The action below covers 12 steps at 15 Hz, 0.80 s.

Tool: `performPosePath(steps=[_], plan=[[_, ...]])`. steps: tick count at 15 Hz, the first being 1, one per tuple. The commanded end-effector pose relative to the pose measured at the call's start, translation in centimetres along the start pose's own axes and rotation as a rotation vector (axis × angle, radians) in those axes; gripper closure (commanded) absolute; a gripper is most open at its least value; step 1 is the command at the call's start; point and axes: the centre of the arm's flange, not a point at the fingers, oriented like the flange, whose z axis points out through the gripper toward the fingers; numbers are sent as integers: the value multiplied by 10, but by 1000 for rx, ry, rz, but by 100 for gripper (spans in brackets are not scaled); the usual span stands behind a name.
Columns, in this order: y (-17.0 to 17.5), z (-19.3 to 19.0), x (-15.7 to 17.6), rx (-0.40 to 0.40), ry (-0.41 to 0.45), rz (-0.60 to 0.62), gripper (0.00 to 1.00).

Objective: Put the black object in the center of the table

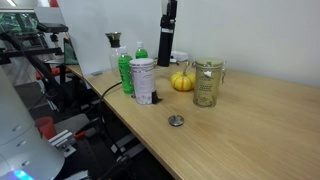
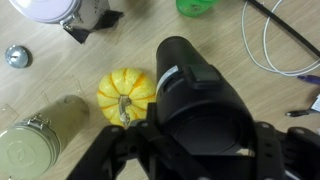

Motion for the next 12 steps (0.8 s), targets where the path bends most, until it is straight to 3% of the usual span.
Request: performPosePath(steps=[1, 7, 12], plan=[[15, 20, -22, 45, -21, -8, 54], [11, 51, -41, 20, -56, -39, 54], [6, 73, -43, 45, -10, -34, 54]])
